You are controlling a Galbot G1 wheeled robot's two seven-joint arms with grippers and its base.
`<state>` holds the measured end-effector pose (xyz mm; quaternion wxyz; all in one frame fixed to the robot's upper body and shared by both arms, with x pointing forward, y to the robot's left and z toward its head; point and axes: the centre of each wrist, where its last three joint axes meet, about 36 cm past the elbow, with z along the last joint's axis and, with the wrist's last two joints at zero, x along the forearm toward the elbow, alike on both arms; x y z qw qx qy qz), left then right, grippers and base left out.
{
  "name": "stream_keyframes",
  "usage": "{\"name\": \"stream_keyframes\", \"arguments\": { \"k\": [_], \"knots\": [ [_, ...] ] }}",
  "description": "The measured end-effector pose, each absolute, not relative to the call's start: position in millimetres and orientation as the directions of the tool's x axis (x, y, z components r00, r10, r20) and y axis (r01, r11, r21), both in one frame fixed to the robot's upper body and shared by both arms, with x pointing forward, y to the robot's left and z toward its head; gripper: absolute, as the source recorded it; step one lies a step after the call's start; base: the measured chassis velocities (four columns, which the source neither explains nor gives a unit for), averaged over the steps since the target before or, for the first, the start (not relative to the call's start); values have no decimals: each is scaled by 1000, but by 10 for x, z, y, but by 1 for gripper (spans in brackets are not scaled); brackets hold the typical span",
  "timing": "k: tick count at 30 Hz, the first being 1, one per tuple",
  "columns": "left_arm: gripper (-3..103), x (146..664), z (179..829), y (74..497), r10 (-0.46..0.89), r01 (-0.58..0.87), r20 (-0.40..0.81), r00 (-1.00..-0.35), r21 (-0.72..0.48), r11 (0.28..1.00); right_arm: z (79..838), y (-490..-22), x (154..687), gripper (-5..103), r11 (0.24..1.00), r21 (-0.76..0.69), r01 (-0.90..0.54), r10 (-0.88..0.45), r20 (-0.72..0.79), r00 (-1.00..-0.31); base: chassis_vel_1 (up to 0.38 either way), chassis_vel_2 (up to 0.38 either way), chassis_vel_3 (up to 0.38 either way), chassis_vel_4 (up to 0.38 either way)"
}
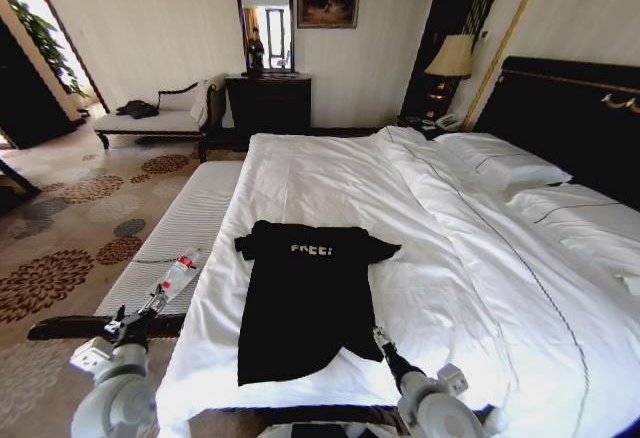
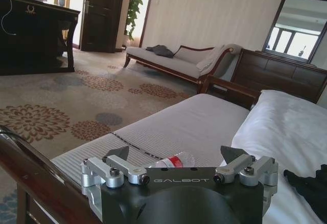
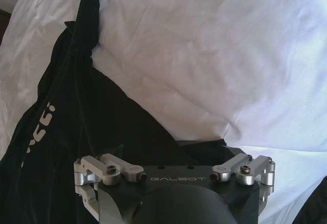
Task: Fold the clothes on the bed.
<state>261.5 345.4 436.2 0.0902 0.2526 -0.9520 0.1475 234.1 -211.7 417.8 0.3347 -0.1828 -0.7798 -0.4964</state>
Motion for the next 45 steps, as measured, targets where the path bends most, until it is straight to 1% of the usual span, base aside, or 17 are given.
{"name": "stream_keyframes", "arguments": {
  "k": [8, 9, 10, 11, 12, 13, 15, 17, 18, 21, 22, 25, 27, 31, 33, 36, 45],
  "knots": [
    [100, 2619, 4350, 3457, -457, -510, 248, -854, -236, 827, 4088, -2131, 2364, 101, 449, 638, 626, -23, 708, -705, 0, 0, 0, 0],
    [100, 2620, 4344, 3456, -457, -511, 249, -854, -236, 826, 4115, -2124, 2358, 96, 446, 643, 622, -27, 705, -709, 0, 0, 0, 0],
    [100, 2620, 4344, 3456, -457, -511, 249, -854, -236, 826, 4115, -2124, 2358, 96, 446, 643, 622, -27, 705, -709, 0, 0, 0, 0],
    [100, 2621, 4338, 3453, -457, -512, 251, -854, -236, 826, 4135, -2115, 2351, 91, 444, 647, 620, -32, 702, -711, 0, 0, 0, 0],
    [100, 2622, 4335, 3449, -457, -512, 251, -853, -237, 826, 4149, -2105, 2346, 91, 442, 650, 618, -35, 701, -712, 0, 0, 0, 0],
    [100, 2624, 4331, 3439, -456, -511, 252, -854, -239, 826, 4154, -2090, 2339, 80, 441, 649, 619, -38, 703, -710, 0, 0, 0, 0],
    [100, 2624, 4329, 3435, -456, -511, 252, -854, -240, 825, 4154, -2086, 2338, 80, 441, 647, 621, -38, 705, -708, 0, 0, 0, 0],
    [100, 2624, 4330, 3429, -456, -511, 252, -854, -240, 825, 4133, -2077, 2333, 70, 442, 638, 630, -37, 715, -698, 0, 0, 0, 0],
    [100, 2624, 4330, 3429, -456, -511, 252, -854, -240, 825, 4133, -2077, 2333, 70, 442, 638, 630, -37, 715, -698, 0, 0, 0, 0],
    [100, 2619, 4334, 3439, -458, -513, 251, -853, -238, 825, 4106, -2058, 2321, 53, 444, 627, 640, -39, 727, -685, 0, 0, 0, 0],
    [100, 2619, 4334, 3439, -458, -513, 251, -853, -238, 825, 4106, -2058, 2321, 53, 444, 627, 640, -39, 727, -685, 0, 0, 0, 0],
    [100, 2613, 4337, 3455, -462, -516, 249, -851, -233, 825, 4142, -2023, 2290, 37, 445, 625, 641, -47, 731, -681, 0, 0, 0, 0],
    [100, 2611, 4337, 3456, -462, -516, 249, -851, -233, 825, 4166, -2020, 2278, 37, 445, 625, 641, -47, 731, -680, 0, 0, 0, 0],
    [100, 2611, 4345, 3460, -463, -515, 247, -851, -232, 825, 4258, -2030, 2235, 15, 449, 616, 647, -39, 737, -675, 0, 0, 0, 0],
    [100, 2611, 4348, 3462, -463, -515, 246, -852, -232, 825, 4282, -2042, 2220, 15, 452, 610, 651, -35, 742, -670, 0, 0, 0, 0],
    [100, 2612, 4354, 3466, -463, -515, 244, -852, -231, 826, 4354, -2089, 2185, 2, 459, 591, 664, -26, 756, -654, 0, 0, 0, 0],
    [100, 2615, 4365, 3485, -464, -515, 241, -852, -231, 826, 4438, -2166, 2181, 0, 461, 576, 674, -13, 765, -644, 0, 0, 0, 0]
  ]
}}
